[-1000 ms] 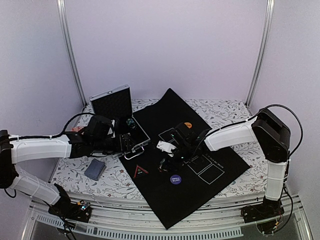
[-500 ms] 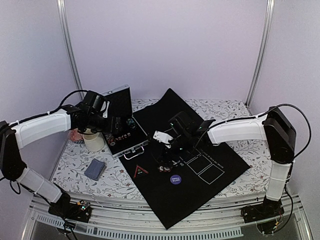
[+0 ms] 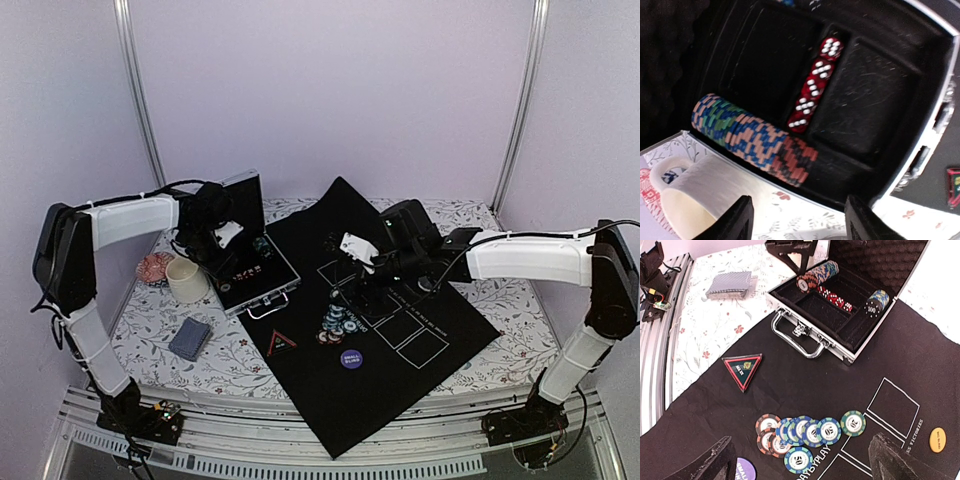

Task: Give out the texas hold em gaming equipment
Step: Place the poker chips pile in the small blind area, then pick up the pile of poker chips from the chip case.

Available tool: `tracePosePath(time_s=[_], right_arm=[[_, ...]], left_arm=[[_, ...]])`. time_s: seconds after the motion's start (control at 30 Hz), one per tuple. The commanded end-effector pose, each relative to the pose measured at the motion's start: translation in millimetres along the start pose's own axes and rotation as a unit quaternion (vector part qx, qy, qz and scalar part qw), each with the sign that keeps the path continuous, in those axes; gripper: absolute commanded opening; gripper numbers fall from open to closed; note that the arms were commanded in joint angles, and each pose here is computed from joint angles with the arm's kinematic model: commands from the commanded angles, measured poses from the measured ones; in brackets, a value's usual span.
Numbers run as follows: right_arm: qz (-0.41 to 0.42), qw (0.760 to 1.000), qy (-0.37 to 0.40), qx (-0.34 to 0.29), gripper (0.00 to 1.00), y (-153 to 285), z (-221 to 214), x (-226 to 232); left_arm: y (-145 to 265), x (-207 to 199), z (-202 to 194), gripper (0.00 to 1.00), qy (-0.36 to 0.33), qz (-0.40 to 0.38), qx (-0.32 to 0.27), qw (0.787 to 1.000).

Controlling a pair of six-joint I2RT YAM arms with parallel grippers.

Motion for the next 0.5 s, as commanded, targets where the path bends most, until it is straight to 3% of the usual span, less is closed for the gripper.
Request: tracePosePath(time_s=[0.0,0.23,0.47], right_arm=[[-0.004,1.000,0.008,-0.016,0.93,7,2,1],[-0.005,1.000,0.009,-0.010,0.93,6,1,1],[0.003,1.000,0.006,-0.004,0.93,2,-1,2]], left_arm=[[-6,13,1,0.66,-0.038,0.027,0.045,0.998],[-33,14,-4,0.73,-0.044,0.027,0.080,0.995],[-49,18,-4,0.66,-0.031,0.052,0.086,0.994]])
Point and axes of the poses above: each gripper's point midway between its finger pads, its own y axis back along the fingers, its own x axis along the line the jaws close on, z = x × y, the point moved 10 cm from there along y, back along the fingers, and after that the axes turned 1 degree about y, right-handed, at the moved point
